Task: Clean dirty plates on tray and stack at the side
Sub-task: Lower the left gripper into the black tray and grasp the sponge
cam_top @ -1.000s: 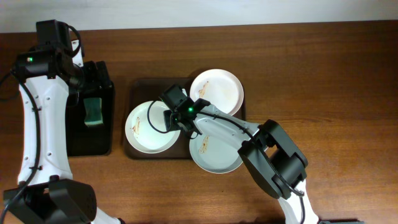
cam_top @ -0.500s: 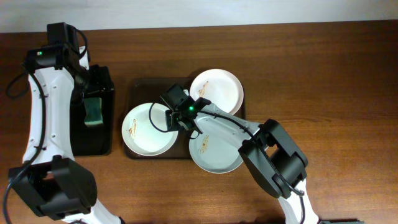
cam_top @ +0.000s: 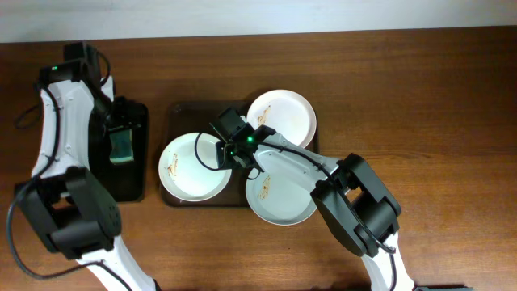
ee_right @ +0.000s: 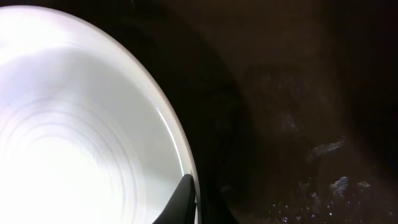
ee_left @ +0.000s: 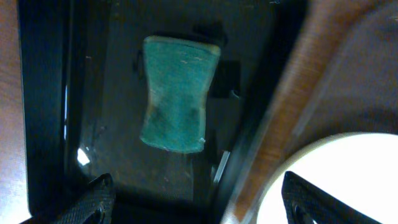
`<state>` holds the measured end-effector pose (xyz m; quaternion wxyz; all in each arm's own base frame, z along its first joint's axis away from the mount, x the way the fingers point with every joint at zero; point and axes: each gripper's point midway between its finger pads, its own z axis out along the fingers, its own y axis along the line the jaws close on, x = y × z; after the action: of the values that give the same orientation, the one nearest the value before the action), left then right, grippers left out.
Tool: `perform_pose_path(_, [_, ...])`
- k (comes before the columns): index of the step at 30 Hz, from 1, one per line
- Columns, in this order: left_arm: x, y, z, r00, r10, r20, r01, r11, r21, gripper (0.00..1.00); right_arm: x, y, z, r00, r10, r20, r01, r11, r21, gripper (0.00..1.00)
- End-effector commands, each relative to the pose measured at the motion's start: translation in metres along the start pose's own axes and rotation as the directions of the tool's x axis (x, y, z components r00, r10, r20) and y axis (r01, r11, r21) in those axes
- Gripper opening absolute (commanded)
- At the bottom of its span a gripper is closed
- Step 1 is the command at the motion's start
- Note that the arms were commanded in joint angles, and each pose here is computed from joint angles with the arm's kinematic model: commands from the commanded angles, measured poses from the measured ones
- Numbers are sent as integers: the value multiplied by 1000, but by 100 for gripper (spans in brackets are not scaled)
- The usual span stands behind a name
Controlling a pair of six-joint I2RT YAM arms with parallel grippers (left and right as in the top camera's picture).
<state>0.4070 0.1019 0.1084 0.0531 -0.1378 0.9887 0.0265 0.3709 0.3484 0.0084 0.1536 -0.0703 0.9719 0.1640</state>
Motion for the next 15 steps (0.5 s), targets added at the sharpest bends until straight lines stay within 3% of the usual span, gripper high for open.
perform_pose_path(1, [-13, 16, 19, 999, 43, 10, -43, 999, -10, 84, 1, -8, 10, 1000, 15, -9, -15, 1000, 26, 4])
perform_pose_path(4, [-20, 14, 34, 998, 69, 12, -69, 998, -5, 83, 0, -7, 10, 1000, 15, -3, -15, 1000, 22, 4])
perform_pose_path(7, [-18, 12, 47, 997, 72, -15, -72, 997, -2, 74, 0, -7, 10, 1000, 15, -3, -14, 1000, 22, 4])
perform_pose_path(11, [-14, 18, 66, 997, 38, -62, -41, 998, -43, 73, 0, -7, 10, 1000, 11, -3, -11, 1000, 22, 4])
perform_pose_path(15, [-11, 21, 78, 996, 21, -85, -26, 998, -59, 64, 0, -7, 10, 1000, 11, -3, -11, 1000, 22, 4])
